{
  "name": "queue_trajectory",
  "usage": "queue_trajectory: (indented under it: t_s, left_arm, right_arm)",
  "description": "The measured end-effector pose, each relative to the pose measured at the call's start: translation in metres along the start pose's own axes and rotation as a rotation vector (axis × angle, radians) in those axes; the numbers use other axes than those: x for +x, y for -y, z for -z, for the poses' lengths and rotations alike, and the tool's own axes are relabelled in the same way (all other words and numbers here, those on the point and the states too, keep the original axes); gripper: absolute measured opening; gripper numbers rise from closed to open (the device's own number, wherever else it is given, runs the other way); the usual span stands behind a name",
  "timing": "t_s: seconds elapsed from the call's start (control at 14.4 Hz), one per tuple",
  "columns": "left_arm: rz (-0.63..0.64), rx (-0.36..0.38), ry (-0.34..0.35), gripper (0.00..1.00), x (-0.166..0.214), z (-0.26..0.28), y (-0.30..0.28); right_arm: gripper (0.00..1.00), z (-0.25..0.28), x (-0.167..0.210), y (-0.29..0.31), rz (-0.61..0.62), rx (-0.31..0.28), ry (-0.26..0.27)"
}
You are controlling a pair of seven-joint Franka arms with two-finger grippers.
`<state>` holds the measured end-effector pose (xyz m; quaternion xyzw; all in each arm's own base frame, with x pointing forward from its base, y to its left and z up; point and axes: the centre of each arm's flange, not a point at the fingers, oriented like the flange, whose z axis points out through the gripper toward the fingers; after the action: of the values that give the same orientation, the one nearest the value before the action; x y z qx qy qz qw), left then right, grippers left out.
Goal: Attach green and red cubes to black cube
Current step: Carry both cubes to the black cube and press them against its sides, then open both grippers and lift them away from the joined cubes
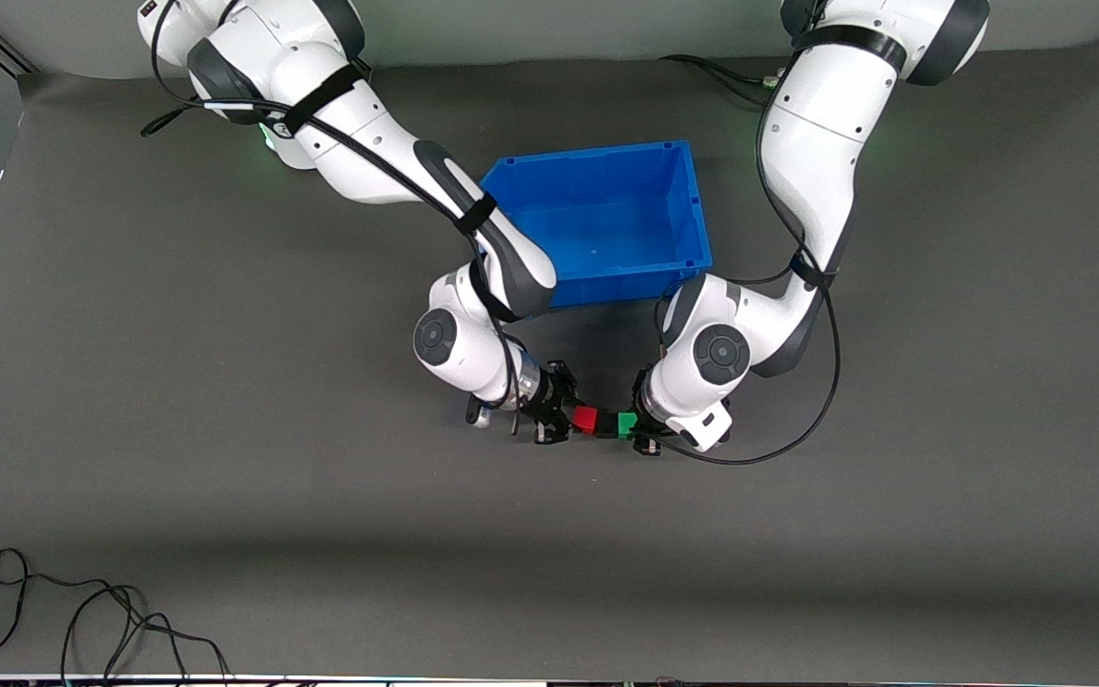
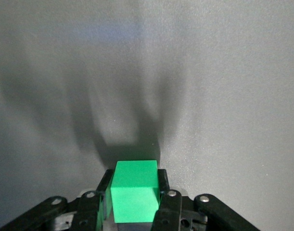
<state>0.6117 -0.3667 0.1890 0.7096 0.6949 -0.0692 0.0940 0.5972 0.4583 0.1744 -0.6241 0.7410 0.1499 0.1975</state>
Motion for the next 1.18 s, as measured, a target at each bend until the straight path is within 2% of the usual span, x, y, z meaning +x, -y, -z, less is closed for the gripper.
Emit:
queue_trajectory:
  t_s: [0.14, 0.21, 0.56, 0.63, 0.84, 0.97, 1.18]
  left_arm:
    - [-0.006, -0.001, -0.001, 0.38, 0.000, 0.000, 0.000]
    - [-0.014, -0.002, 0.001, 0.40, -0.001, 0.001, 0.000]
    - [-0.026, -0.021, 0.009, 0.94, -0.006, 0.011, -0.007]
    - [-0.039, -0.022, 0.000, 1.00, -0.003, 0.019, -0.012]
    - [-0.176, 0.026, -0.034, 1.00, 0.039, 0.073, -0.037]
    - [-0.304, 0.095, -0.035, 1.00, 0.081, 0.121, -0.048]
    - [-0.536, 0.176, -0.041, 1.00, 0.119, 0.183, -0.047]
  right_arm:
    - [0.43, -0.001, 0.000, 0.001, 0.000, 0.001, 0.001]
    - [0.51, -0.001, -0.001, 0.001, 0.001, 0.002, 0.002]
    - [1.00, 0.011, -0.013, 0.011, 0.067, 0.038, -0.007]
    - [1.00, 0.017, -0.015, 0.015, 0.097, 0.040, -0.025]
    - [1.00, 0.060, -0.018, 0.037, 0.187, -0.006, -0.120]
    - [1.00, 0.108, -0.017, 0.054, 0.259, -0.050, -0.178]
    - [1.00, 0.192, -0.013, 0.072, 0.386, -0.131, -0.211]
